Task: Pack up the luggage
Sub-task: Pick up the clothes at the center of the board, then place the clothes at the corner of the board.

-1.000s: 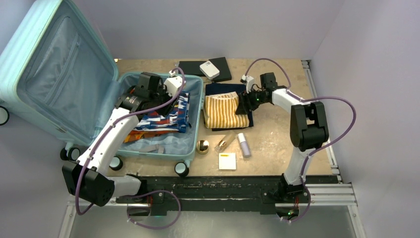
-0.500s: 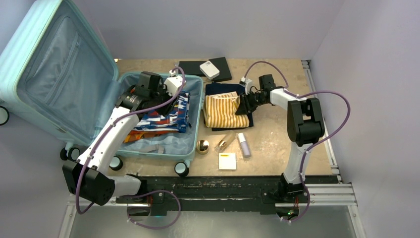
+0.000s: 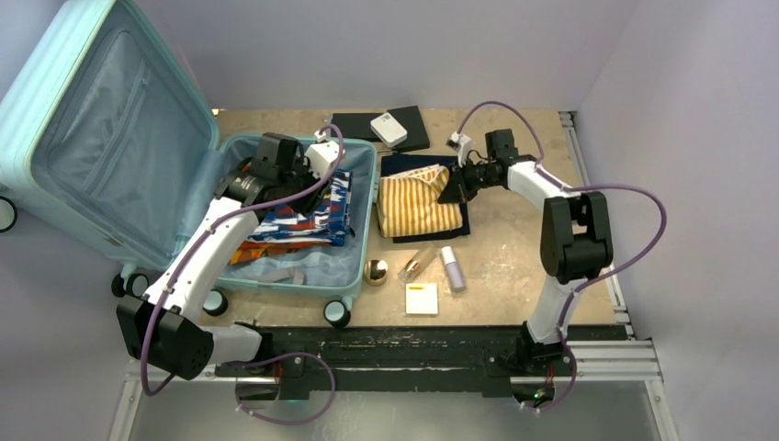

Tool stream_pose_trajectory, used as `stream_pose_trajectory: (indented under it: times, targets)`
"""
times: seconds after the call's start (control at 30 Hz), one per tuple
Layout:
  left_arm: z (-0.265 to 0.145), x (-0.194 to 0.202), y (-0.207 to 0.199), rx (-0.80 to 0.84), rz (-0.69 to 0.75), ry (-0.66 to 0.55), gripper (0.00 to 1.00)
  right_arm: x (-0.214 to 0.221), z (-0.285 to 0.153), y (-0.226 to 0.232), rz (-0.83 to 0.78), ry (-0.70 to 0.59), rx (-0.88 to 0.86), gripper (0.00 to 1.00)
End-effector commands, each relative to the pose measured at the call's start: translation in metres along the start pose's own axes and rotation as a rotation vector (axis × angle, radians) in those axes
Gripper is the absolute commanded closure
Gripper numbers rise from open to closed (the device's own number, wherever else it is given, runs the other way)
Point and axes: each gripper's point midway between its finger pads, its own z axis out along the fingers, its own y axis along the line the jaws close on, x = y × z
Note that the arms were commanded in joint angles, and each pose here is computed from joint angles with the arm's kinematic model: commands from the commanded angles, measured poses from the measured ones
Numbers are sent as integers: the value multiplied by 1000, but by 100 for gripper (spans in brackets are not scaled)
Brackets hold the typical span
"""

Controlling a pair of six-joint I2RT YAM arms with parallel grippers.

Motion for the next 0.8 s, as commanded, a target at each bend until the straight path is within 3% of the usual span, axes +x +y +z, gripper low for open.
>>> stream_pose_trajectory:
  times: [0.0, 0.3, 0.5, 0.77]
  targets:
    - [-7, -14, 5, -16, 24, -36, 64, -59, -33, 26, -119, -144, 19, 100]
    - [-10, -15, 5, -19, 25, -37, 63, -78, -62, 4, -136, -179, 201, 100]
    - [-13, -16, 7, -26, 31, -36, 64, -88, -107, -30, -147, -210, 361, 100]
    - [-12, -20, 5, -9, 31, -40, 63, -46, -186, -103, -111, -170, 561, 100]
